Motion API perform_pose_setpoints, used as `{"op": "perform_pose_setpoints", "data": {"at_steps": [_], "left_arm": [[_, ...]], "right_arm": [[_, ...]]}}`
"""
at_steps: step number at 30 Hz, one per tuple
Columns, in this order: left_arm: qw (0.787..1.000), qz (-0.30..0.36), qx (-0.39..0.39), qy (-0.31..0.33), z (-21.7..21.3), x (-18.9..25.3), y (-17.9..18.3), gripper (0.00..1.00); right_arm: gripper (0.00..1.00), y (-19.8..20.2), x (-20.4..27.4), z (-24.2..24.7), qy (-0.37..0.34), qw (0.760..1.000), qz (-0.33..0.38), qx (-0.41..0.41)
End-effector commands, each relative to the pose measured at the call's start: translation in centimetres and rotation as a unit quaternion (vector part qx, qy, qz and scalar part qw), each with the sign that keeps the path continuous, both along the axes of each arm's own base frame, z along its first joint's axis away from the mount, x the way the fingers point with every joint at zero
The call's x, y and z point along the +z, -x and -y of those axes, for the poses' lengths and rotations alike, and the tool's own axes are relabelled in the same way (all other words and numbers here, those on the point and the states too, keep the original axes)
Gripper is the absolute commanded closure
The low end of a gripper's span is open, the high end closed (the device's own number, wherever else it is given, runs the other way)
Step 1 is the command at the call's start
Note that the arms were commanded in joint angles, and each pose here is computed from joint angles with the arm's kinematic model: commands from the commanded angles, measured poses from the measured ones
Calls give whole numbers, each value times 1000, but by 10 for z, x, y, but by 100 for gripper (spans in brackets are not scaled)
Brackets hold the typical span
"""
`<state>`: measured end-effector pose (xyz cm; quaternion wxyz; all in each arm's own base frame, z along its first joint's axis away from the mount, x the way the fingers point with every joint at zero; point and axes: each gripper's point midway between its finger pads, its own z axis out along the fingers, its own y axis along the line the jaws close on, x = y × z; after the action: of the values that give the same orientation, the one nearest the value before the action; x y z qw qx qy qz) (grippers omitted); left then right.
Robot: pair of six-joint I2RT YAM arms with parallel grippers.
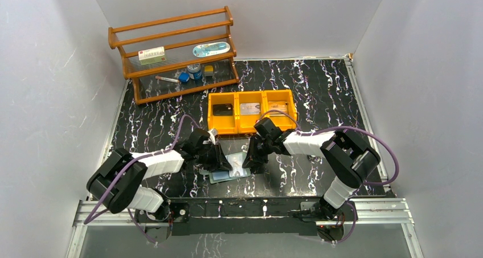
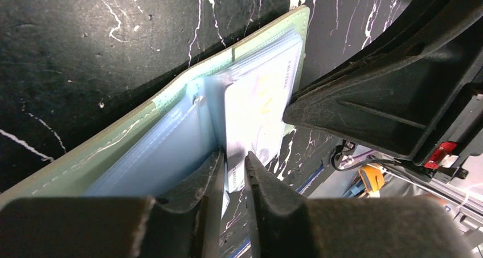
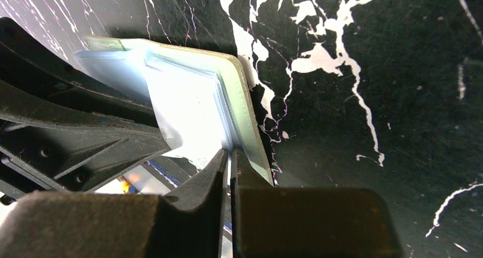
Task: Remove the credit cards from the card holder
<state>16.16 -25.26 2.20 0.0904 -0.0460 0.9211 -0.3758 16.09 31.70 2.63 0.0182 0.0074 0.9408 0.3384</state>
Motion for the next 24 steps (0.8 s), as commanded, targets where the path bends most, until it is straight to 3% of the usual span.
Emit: {"op": "perform_pose_setpoints", "data": {"at_steps": [1,5,14,20,24], "left_arm": [[999,-1,-4,40,14,7,0,79],[999,-1,-7,39,18,5,-4,77],[1000,15,5,-11,6,-1,-13,100],[997,45,32,-55,-14,6,-17,100],[997,54,18,-57,-19,11,-11,100]], "right_arm": [[88,15,-13,1,5,1000,-19,21],[89,17,-12,-1,-1,999,-18,31],[88,18,-9,-4,-7,999,-17,38],[72,5,-10,9,37,999,4,3],[69,0,-7,9,31,999,7,0]]}}
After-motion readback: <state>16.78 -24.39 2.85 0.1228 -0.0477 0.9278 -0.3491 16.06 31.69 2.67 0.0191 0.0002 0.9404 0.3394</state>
